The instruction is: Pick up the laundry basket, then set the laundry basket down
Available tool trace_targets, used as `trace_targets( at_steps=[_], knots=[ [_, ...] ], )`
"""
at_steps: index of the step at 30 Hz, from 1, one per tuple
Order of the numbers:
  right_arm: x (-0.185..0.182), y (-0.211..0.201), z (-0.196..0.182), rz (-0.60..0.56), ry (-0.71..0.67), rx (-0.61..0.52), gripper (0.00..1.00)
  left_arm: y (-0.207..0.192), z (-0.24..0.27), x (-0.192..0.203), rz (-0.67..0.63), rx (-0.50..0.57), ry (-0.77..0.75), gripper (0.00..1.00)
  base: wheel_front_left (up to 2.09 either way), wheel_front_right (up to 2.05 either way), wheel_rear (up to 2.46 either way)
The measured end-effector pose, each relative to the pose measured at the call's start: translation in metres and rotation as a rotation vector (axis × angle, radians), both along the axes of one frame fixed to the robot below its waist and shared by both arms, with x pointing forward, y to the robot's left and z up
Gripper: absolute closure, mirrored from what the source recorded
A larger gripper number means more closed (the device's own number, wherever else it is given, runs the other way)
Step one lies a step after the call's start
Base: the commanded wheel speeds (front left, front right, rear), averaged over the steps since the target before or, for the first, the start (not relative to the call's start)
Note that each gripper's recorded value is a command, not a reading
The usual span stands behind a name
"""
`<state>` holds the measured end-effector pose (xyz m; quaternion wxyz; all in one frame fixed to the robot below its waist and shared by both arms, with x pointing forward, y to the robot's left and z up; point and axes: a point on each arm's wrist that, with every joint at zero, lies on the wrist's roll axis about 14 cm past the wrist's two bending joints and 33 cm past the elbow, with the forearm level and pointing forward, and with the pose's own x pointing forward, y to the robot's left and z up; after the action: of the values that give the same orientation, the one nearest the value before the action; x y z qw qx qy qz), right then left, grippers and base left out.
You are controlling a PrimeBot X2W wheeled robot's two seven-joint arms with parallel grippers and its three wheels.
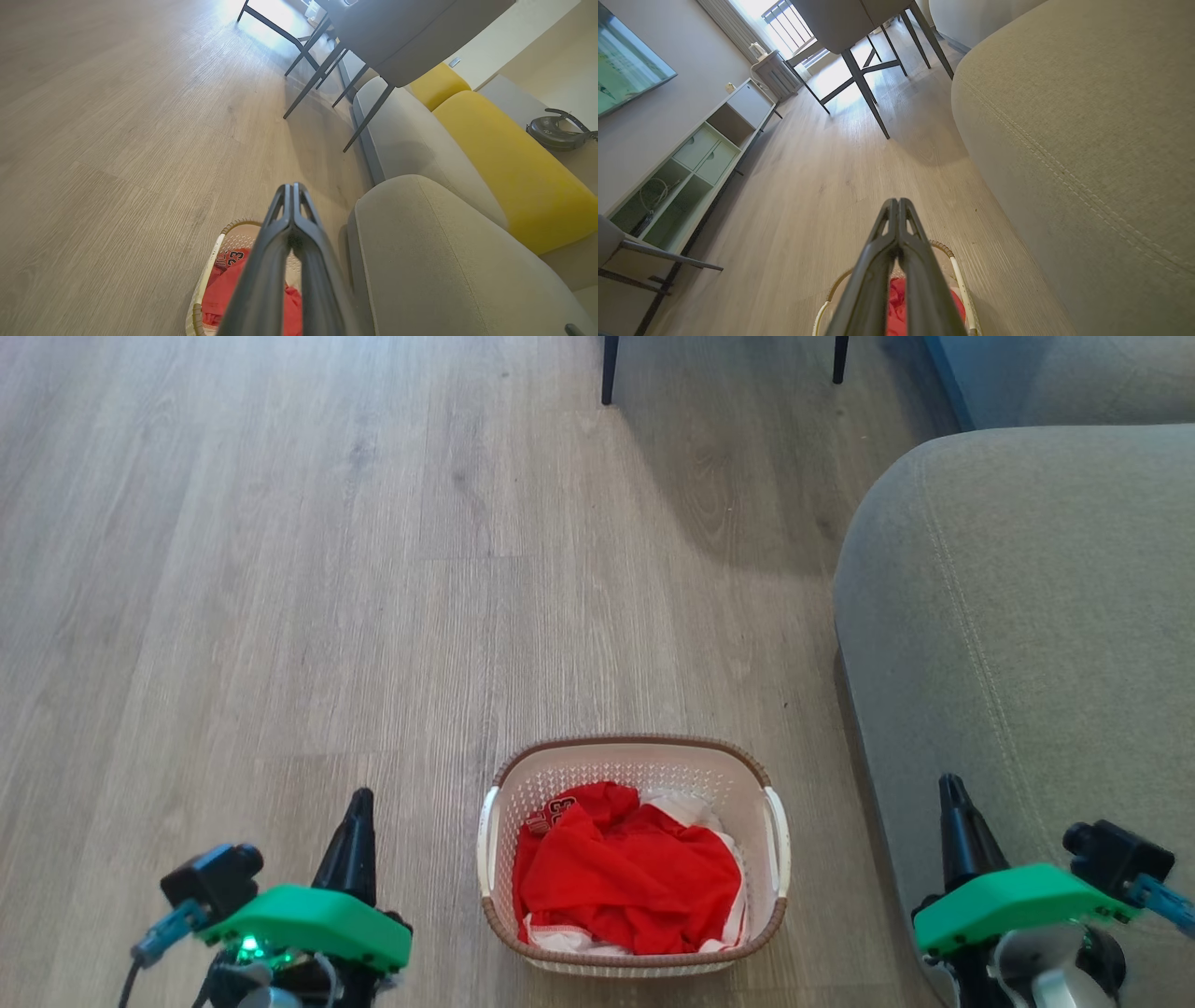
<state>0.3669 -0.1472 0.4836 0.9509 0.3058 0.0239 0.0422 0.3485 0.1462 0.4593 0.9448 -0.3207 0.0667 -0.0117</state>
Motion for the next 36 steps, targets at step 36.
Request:
trace_targets(
  at_steps=[36],
  knots=[
    [0.002, -0.027, -0.008, -0.094, 0.087, 0.384, 1.00, 0.019, -0.001, 0.009, 0.082, -0.373, 0.056, 1.00, 0.00, 0.00, 0.00]
  ],
)
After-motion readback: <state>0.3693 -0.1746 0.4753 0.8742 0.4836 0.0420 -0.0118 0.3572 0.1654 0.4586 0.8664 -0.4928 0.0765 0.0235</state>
